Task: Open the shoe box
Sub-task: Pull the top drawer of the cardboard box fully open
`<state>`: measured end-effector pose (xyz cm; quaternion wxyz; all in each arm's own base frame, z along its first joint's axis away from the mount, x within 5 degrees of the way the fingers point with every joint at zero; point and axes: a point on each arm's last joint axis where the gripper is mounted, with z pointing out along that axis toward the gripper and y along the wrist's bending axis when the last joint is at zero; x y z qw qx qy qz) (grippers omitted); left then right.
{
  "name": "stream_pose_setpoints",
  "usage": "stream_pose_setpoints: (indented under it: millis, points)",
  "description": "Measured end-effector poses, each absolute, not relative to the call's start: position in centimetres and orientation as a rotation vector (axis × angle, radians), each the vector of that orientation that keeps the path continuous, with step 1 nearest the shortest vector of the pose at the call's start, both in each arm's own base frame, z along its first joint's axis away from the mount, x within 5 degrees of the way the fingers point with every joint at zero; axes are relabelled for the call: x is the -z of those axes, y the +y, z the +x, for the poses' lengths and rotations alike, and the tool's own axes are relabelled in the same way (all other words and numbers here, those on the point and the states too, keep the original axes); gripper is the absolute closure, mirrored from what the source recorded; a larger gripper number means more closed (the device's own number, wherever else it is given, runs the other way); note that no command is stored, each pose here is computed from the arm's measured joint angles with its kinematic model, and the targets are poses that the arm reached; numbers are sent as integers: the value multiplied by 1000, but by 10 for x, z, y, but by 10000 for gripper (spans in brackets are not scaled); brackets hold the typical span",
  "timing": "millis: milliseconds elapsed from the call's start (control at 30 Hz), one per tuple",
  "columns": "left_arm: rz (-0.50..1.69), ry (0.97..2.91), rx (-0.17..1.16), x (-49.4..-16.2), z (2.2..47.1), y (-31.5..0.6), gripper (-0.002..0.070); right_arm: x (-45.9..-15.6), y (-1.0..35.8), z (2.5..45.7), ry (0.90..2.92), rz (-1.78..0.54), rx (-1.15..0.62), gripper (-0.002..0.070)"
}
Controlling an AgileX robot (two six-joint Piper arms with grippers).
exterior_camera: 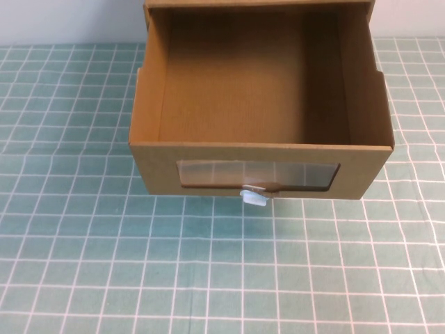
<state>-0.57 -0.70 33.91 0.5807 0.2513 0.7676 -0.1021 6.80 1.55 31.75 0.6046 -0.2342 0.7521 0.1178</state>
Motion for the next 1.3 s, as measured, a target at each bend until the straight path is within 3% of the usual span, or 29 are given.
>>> stream_pose_setpoints:
  millis: [967, 1300]
  points:
    - [572, 1759, 203, -341, -4, -5, 680, -318, 10, 66, 1726, -524, -290, 689]
    - [574, 1787, 176, -341, 18, -12, 680, -318, 10, 66, 1726, -524, -290, 689]
